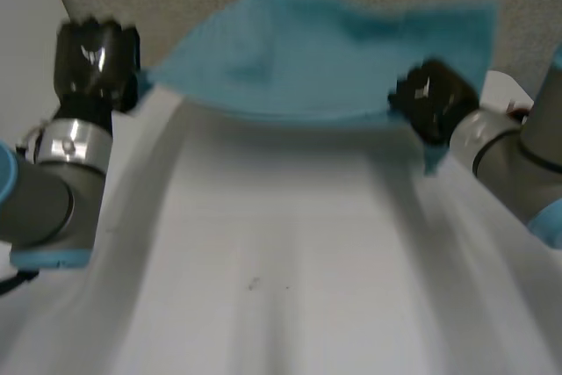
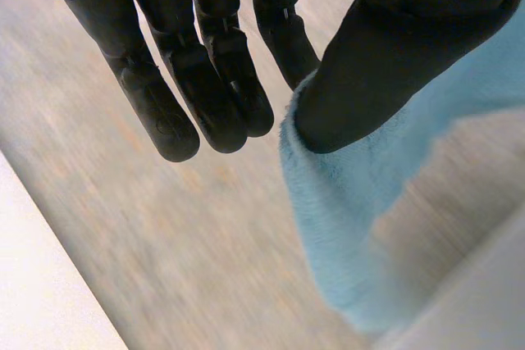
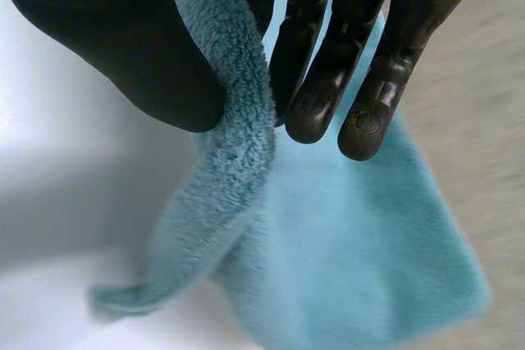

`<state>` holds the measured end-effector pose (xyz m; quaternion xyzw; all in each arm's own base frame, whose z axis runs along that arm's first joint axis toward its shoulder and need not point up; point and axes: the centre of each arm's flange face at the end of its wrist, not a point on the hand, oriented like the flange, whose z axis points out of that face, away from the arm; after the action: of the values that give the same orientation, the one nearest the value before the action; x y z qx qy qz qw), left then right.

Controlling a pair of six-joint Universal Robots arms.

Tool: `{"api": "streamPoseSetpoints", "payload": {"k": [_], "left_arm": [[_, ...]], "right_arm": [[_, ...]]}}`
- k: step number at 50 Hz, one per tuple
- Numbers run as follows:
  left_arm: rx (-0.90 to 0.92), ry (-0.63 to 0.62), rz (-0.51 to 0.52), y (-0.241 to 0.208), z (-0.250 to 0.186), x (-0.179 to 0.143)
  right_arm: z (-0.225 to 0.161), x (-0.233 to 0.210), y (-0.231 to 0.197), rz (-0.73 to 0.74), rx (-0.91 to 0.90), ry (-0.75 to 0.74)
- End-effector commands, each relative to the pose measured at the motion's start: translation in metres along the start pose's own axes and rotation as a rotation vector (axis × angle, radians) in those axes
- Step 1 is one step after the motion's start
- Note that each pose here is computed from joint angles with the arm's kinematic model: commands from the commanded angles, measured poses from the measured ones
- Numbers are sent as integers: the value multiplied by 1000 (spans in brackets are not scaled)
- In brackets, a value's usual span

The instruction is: Fold the laundry

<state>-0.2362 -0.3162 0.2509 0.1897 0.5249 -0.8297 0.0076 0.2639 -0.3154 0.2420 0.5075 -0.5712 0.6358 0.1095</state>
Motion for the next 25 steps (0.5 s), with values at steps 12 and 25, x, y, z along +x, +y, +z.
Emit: {"api": "streamPoseSetpoints", "payload": {"k": [12,25], "left_arm": [[-170,32,5,50,-27,0],[-145,15,8,40,-25,-6]], "right_arm": [[-1,-34,50,309,-87,-7],[-48,0,75,717,-99,191]]}}
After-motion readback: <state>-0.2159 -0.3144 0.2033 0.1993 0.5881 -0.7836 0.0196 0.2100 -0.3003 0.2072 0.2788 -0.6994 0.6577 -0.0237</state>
